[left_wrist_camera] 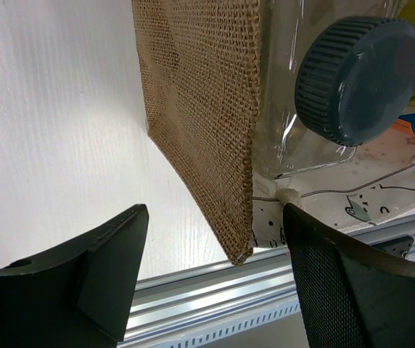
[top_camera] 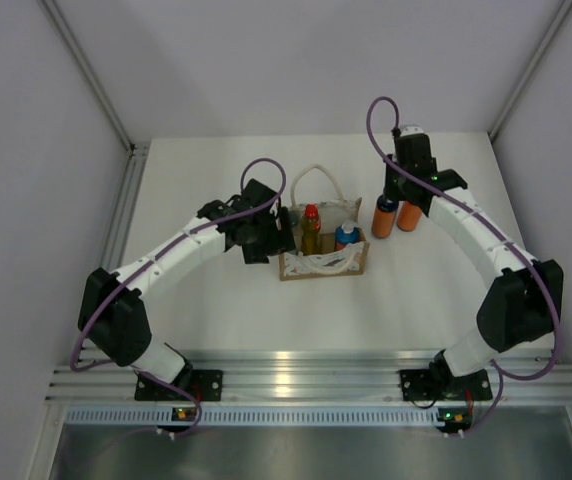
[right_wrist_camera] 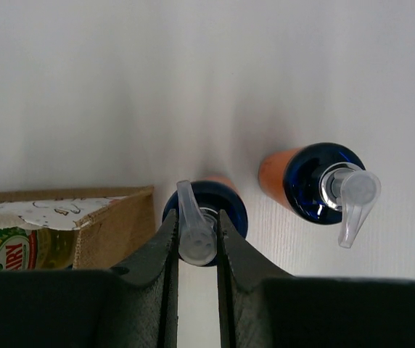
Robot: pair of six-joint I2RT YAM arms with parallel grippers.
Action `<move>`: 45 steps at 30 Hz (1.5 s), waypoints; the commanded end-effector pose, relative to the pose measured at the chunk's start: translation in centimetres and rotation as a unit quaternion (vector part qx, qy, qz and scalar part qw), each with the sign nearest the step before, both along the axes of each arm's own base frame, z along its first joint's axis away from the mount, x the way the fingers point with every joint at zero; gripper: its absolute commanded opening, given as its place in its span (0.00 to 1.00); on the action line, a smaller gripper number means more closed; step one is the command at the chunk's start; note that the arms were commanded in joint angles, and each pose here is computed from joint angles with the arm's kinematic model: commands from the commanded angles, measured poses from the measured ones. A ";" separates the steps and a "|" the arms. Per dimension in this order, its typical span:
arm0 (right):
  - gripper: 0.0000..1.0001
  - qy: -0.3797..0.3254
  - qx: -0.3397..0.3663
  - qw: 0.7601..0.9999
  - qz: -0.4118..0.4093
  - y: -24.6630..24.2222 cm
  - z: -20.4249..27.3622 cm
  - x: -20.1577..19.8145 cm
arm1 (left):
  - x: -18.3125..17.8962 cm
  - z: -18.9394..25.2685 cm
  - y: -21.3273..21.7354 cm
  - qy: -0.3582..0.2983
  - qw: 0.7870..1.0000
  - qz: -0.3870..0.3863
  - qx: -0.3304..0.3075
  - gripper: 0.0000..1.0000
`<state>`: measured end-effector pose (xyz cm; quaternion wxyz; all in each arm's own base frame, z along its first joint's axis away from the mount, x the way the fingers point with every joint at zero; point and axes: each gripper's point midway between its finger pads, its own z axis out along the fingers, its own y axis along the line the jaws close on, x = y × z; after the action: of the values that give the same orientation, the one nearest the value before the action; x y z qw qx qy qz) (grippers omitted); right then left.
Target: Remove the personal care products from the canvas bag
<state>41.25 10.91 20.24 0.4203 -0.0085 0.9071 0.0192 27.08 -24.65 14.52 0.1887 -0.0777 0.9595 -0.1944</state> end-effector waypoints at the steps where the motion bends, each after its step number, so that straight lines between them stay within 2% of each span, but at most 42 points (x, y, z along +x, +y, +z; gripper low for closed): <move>1: 0.00 -0.108 0.046 0.993 -0.004 0.9 5.1 3.3 | 0.3 1.3 -0.9 -0.009 1.000 -0.014 -0.017 0.80; 4: 0.01 -0.100 0.045 0.994 0.000 0.9 4.4 3.2 | 0.3 1.3 -0.9 -0.008 1.000 -0.014 -0.017 0.80; 5: 0.12 -0.097 0.044 0.994 -0.001 0.9 4.2 3.2 | 0.2 1.3 -0.9 -0.009 1.000 -0.016 -0.017 0.80; 7: 0.28 -0.091 0.041 0.995 0.000 0.9 3.6 3.0 | 0.2 1.3 -0.9 -0.010 1.000 -0.017 -0.016 0.80; 13: 0.34 -0.079 0.035 0.996 0.004 0.8 2.6 2.4 | 0.2 1.3 -0.9 -0.011 1.000 -0.021 -0.014 0.80; 15: 0.43 -0.080 0.037 0.996 0.006 0.8 2.7 2.3 | 0.2 1.1 -0.8 -0.010 1.000 -0.022 -0.013 0.80; 22: 0.44 -0.093 0.060 0.992 0.054 2.8 6.7 0.8 | 0.3 1.1 -0.8 -0.010 1.000 -0.023 -0.011 0.80; 29: 0.43 -0.066 0.063 0.987 0.136 7.2 8.2 -4.0 | 0.4 0.9 -1.0 -0.008 1.000 -0.024 -0.011 0.80; 33: 0.45 -0.051 0.055 0.966 0.248 10.8 7.5 -7.2 | 0.6 0.9 -1.1 -0.009 0.999 -0.029 -0.010 0.80; 35: 0.46 -0.044 0.043 0.958 0.279 11.4 6.9 -8.0 | 0.7 1.0 -1.2 -0.010 0.999 -0.030 -0.010 0.80; 45: 0.44 0.021 -0.003 0.945 0.328 11.4 3.0 -10.0 | 0.9 0.9 -1.4 -0.010 0.999 -0.030 -0.009 0.80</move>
<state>32.53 22.33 24.83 0.4027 -0.2707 0.8592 0.1621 27.43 -25.09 14.39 0.1838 -0.0578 0.9621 -0.1928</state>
